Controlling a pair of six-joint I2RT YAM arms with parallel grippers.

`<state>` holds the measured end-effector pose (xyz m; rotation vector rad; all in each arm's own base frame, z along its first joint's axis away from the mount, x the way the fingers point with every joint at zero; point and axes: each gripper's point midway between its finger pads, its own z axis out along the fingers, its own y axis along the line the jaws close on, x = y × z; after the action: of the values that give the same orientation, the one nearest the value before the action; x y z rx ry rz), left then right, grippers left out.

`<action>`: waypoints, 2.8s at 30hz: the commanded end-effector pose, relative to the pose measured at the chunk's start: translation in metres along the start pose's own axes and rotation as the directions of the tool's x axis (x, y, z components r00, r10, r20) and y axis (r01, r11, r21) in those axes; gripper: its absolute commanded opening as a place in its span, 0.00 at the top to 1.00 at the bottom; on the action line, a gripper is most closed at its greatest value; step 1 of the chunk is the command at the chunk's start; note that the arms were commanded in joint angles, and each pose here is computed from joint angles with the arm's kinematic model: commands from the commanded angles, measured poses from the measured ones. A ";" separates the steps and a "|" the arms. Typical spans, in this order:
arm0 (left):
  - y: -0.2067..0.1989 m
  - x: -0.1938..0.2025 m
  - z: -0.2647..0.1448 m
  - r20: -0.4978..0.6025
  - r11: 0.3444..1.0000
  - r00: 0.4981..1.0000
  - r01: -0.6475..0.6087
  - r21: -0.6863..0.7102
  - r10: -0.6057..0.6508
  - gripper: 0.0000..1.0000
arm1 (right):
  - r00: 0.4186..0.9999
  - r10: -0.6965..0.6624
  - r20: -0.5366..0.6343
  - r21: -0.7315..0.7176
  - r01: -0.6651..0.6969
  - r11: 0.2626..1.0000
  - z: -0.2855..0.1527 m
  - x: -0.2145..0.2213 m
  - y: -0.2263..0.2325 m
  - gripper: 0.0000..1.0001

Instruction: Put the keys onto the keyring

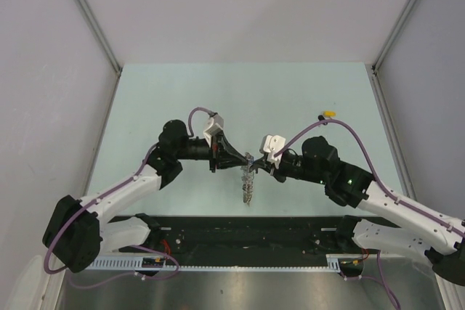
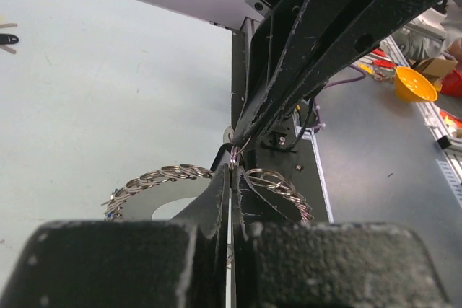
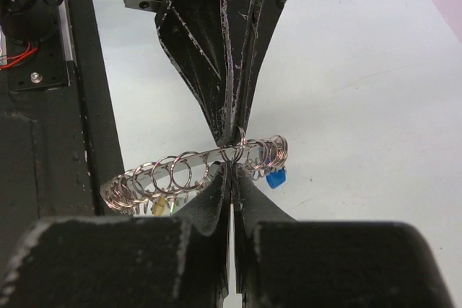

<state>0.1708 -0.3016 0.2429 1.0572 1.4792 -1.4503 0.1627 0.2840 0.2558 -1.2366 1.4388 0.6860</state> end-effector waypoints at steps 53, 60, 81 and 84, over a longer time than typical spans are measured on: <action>-0.009 -0.028 -0.019 0.151 0.990 0.981 -0.108 -0.093 0.122 0.74 | 0.998 -0.032 0.055 0.047 0.029 0.998 0.006 -0.015 -0.009 1.00; -0.012 -0.015 -0.024 -0.011 0.980 0.980 -0.197 -0.035 0.197 0.55 | 0.996 -0.087 0.006 0.032 0.087 0.996 0.005 -0.015 -0.012 1.00; -0.006 -0.006 -0.001 -0.242 0.941 0.912 -0.300 0.157 0.331 0.58 | 0.989 -0.143 -0.047 -0.023 0.142 0.990 0.008 -0.018 -0.009 1.00; -0.008 -0.005 0.001 -0.244 0.944 0.916 -0.281 0.174 0.318 0.59 | 0.988 -0.144 -0.047 -0.026 0.143 0.989 0.009 -0.019 -0.008 1.00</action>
<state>0.1715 -0.2987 0.2354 1.4930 1.4186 -1.2132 0.1700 0.2858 0.2375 -1.4048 1.4678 0.5586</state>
